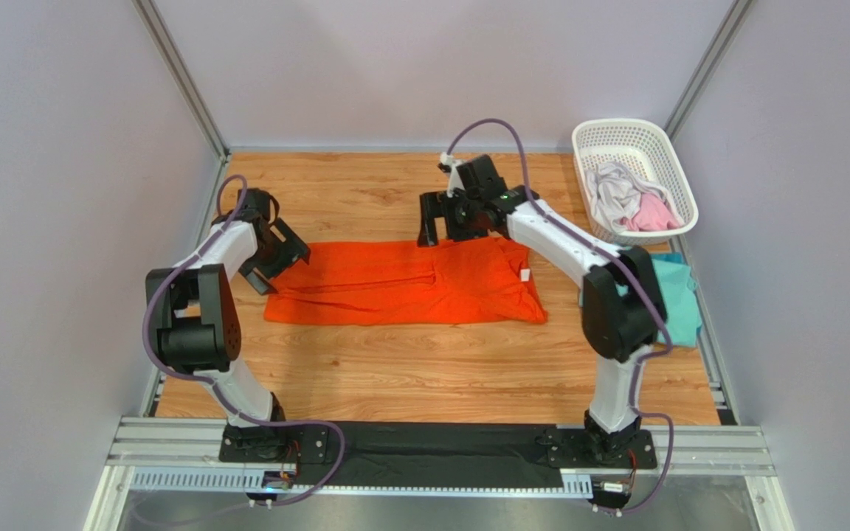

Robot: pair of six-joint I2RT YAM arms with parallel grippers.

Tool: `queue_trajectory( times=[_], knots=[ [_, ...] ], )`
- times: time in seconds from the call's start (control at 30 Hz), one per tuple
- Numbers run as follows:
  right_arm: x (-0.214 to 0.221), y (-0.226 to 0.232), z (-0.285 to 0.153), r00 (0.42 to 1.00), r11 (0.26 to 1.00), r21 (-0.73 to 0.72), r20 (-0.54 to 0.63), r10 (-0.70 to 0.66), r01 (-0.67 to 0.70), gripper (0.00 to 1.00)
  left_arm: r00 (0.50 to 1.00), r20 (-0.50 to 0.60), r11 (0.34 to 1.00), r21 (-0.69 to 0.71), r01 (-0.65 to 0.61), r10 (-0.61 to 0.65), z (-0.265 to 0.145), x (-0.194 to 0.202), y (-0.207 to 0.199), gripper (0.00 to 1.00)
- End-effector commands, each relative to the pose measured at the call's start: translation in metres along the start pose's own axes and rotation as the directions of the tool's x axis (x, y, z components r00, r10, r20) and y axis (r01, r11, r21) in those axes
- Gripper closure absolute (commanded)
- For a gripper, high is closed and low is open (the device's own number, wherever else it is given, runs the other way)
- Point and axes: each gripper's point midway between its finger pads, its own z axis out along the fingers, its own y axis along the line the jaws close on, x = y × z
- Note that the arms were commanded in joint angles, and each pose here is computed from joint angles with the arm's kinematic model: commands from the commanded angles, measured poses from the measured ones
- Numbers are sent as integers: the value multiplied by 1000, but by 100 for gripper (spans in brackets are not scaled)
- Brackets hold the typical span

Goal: Fold and stack the t-shirts
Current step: Fold the tshirt

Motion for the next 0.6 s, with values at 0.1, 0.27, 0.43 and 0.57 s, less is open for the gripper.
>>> queue_trajectory(
  times=[0.1, 0.27, 0.43, 0.57],
  knots=[
    [62, -18, -86, 996, 986, 143, 58, 75, -82, 0, 1000, 15, 995, 99, -29, 27, -27, -5, -14, 0],
    [138, -47, -116, 991, 958, 255, 11, 135, -134, 0, 998, 55, 990, 131, -46, 39, -47, -9, -16, 0],
    [161, -46, -141, 985, 956, 240, 56, 161, -170, 0, 993, 62, 969, 219, -110, 99, -56, -6, -44, 0],
    [156, -37, -139, 984, 968, 180, 81, 162, -174, 0, 983, 36, 954, 238, -182, 179, -43, 0, -72, 0]
  ],
)
